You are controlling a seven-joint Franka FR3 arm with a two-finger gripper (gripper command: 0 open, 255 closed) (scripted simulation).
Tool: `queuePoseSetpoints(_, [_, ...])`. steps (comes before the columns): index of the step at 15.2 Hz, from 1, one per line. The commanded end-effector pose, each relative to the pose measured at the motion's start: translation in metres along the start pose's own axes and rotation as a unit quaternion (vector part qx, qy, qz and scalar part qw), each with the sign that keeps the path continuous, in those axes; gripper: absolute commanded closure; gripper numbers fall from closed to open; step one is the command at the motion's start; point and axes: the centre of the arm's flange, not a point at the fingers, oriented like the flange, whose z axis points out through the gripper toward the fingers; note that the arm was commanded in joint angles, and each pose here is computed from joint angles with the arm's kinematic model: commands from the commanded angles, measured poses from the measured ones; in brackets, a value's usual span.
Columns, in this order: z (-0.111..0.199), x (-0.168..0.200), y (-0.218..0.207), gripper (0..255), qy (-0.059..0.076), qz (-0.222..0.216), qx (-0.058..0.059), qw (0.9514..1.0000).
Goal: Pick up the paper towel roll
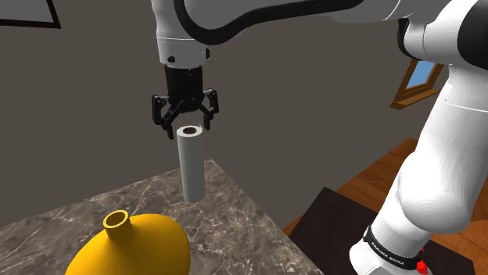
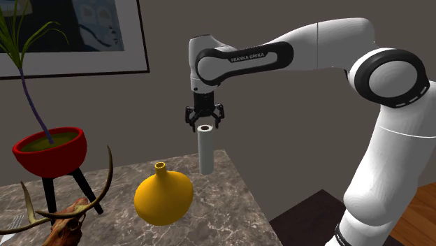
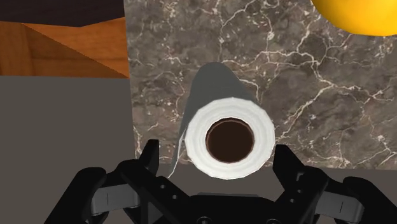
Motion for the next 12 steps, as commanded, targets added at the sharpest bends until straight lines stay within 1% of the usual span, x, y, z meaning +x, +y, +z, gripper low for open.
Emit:
queuePoseSetpoints(1, [0.002, -0.001, 0.0, 255, 0.0, 0.0, 0.0, 1.0])
queuePoseSetpoints(10, [0.002, 0.0, 0.0, 255, 0.0, 0.0, 0.0, 1.0])
queuePoseSetpoints(12, [-0.008, 0.0, 0.0, 255, 0.0, 0.0, 0.0, 1.0])
